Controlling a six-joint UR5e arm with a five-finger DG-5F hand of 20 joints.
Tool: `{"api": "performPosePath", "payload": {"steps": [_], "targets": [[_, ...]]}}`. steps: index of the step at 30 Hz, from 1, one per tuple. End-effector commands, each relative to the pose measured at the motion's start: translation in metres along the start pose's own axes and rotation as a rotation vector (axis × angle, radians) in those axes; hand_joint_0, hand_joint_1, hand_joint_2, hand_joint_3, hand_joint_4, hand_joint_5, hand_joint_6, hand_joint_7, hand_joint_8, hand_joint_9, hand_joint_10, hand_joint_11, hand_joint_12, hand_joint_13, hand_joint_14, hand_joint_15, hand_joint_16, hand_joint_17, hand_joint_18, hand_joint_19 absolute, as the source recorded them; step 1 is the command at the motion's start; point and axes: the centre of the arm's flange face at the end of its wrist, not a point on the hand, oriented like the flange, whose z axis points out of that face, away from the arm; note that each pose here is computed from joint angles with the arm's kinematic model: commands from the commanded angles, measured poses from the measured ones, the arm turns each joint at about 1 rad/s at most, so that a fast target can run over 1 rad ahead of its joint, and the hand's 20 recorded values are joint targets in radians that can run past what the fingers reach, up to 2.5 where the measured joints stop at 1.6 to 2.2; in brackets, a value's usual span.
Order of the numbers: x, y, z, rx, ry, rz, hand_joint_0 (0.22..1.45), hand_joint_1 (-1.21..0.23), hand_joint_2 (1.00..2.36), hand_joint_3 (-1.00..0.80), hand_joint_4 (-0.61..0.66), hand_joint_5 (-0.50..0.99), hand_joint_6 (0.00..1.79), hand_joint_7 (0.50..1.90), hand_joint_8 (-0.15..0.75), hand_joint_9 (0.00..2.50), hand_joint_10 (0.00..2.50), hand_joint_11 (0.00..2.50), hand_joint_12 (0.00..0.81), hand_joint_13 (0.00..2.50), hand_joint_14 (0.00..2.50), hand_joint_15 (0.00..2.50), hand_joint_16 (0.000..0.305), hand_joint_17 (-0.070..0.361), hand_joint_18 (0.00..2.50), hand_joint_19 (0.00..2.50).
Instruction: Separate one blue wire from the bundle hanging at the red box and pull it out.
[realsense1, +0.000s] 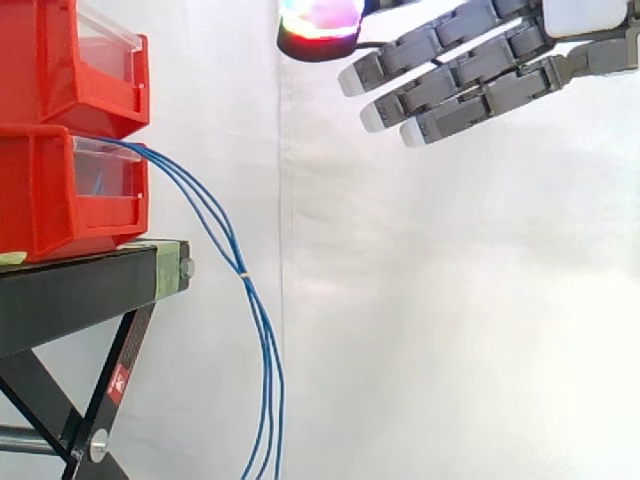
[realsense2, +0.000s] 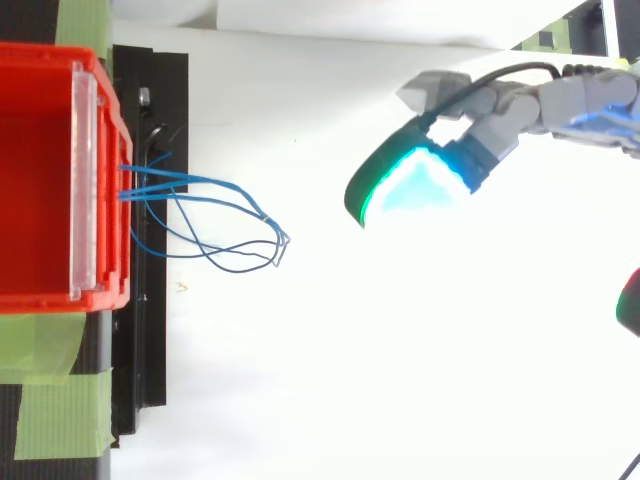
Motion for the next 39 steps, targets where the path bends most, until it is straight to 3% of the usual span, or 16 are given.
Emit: {"api": "performPosePath", "payload": {"steps": [1,6,15,18,21,22,24,25,26,33,35,39], "targets": [[-0.002,-0.002,-0.001,0.015,-0.014,-0.046,0.48,-0.47,1.0,-0.5,0.11,-0.27,0.5,0.63,0.234,0.15,0.0,0.0,0.344,0.01,0.0,0.04,0.067,0.151,0.0,0.03],[-0.006,-0.003,-0.002,0.031,-0.055,-0.117,0.48,-0.47,1.0,-0.5,0.12,-0.27,0.5,0.63,0.234,0.15,0.0,0.0,0.345,0.01,0.0,0.05,0.067,0.151,0.0,0.03],[-0.004,-0.003,-0.002,0.035,-0.056,-0.127,0.49,-0.48,1.0,-0.5,0.12,-0.27,0.5,0.64,0.234,0.15,0.0,0.0,0.345,0.01,0.0,0.04,0.067,0.15,0.0,0.03],[-0.002,-0.026,-0.01,0.068,-0.038,-0.171,0.47,-0.54,1.0,-0.5,0.13,-0.27,0.5,0.67,0.235,0.14,0.0,0.0,0.349,0.01,0.0,0.04,0.068,0.152,0.0,0.02],[-0.002,-0.033,-0.01,0.057,-0.045,-0.186,0.46,-0.61,1.0,-0.5,0.14,-0.27,0.5,0.74,0.233,0.12,0.0,0.0,0.353,0.01,0.0,0.05,0.068,0.154,0.0,0.02],[-0.001,-0.035,-0.008,0.036,-0.051,-0.22,0.46,-0.63,1.0,-0.5,0.15,-0.27,0.5,0.75,0.231,0.12,0.0,0.0,0.352,0.01,0.0,0.05,0.068,0.154,0.0,0.01],[0.0,-0.041,-0.011,0.044,-0.045,-0.287,0.46,-0.64,1.0,-0.5,0.15,-0.27,0.5,0.8,0.22,0.06,0.0,0.0,0.346,0.0,0.0,0.07,0.068,0.153,0.0,0.04],[0.002,-0.053,-0.015,0.065,-0.035,-0.403,0.46,-0.66,1.0,-0.5,0.15,-0.27,0.5,0.81,0.219,0.06,0.0,0.0,0.345,0.0,0.0,0.06,0.068,0.153,0.0,0.03],[0.002,-0.054,-0.015,0.065,-0.037,-0.429,0.47,-0.67,1.0,-0.5,0.15,-0.27,0.5,0.82,0.218,0.06,0.0,0.0,0.346,0.0,0.0,0.06,0.068,0.153,0.0,0.03],[0.003,-0.051,-0.012,0.051,-0.065,-0.545,0.49,-0.73,1.0,-0.5,0.17,-0.25,0.5,0.92,0.21,0.06,0.0,0.0,0.34,0.0,0.0,0.06,0.066,0.148,0.0,0.03],[0.008,-0.061,-0.008,0.074,-0.054,-0.578,0.49,-0.74,1.0,-0.5,0.17,-0.25,0.5,0.92,0.211,0.06,0.0,0.0,0.339,0.0,0.0,0.06,0.066,0.147,0.0,0.02],[0.018,-0.083,0.0,0.115,-0.031,-0.583,0.49,-0.74,1.0,-0.5,0.17,-0.25,0.5,0.91,0.213,0.07,0.0,0.0,0.341,0.0,0.0,0.06,0.065,0.147,0.0,0.03]]}}
